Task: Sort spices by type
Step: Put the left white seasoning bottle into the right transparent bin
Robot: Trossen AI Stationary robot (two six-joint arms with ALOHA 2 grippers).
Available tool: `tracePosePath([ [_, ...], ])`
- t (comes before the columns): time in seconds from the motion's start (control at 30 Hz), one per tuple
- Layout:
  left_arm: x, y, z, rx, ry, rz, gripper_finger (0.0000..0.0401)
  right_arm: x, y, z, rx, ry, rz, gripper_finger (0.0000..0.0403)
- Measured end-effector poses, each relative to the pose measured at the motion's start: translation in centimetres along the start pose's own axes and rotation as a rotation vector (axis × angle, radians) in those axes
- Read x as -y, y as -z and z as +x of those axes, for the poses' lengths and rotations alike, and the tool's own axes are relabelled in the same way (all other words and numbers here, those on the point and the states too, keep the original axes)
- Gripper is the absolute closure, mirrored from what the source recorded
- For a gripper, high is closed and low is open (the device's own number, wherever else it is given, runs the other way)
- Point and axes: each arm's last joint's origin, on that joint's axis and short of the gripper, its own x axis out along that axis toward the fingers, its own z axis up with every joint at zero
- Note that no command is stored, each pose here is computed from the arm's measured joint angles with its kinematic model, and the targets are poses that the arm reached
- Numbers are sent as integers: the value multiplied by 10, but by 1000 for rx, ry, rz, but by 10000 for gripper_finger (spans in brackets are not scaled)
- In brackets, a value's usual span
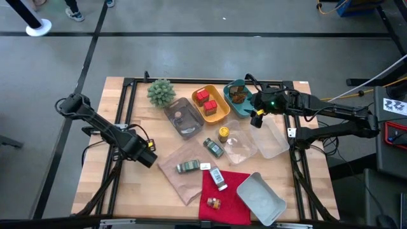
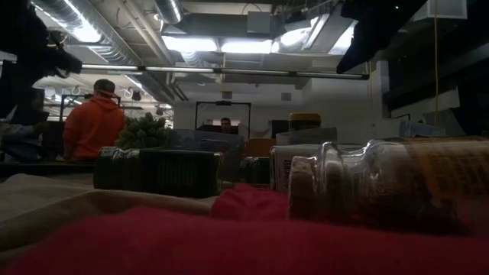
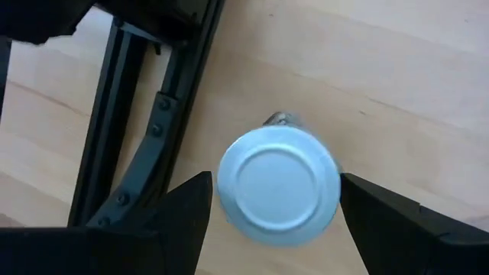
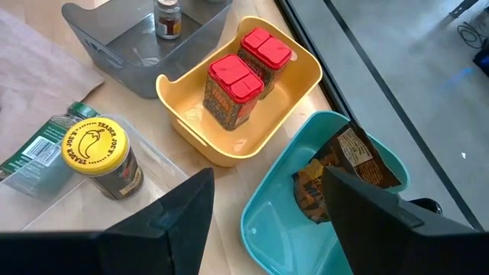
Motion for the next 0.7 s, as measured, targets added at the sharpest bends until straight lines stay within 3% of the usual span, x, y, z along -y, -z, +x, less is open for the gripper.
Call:
tracePosePath([
  [0.37, 1, 2, 21, -1, 25, 22, 138, 0, 0, 0, 0, 1, 0, 162],
  [0.7, 2, 3, 20, -13, 42, 123, 191, 0, 0, 0, 0, 0, 0, 162],
])
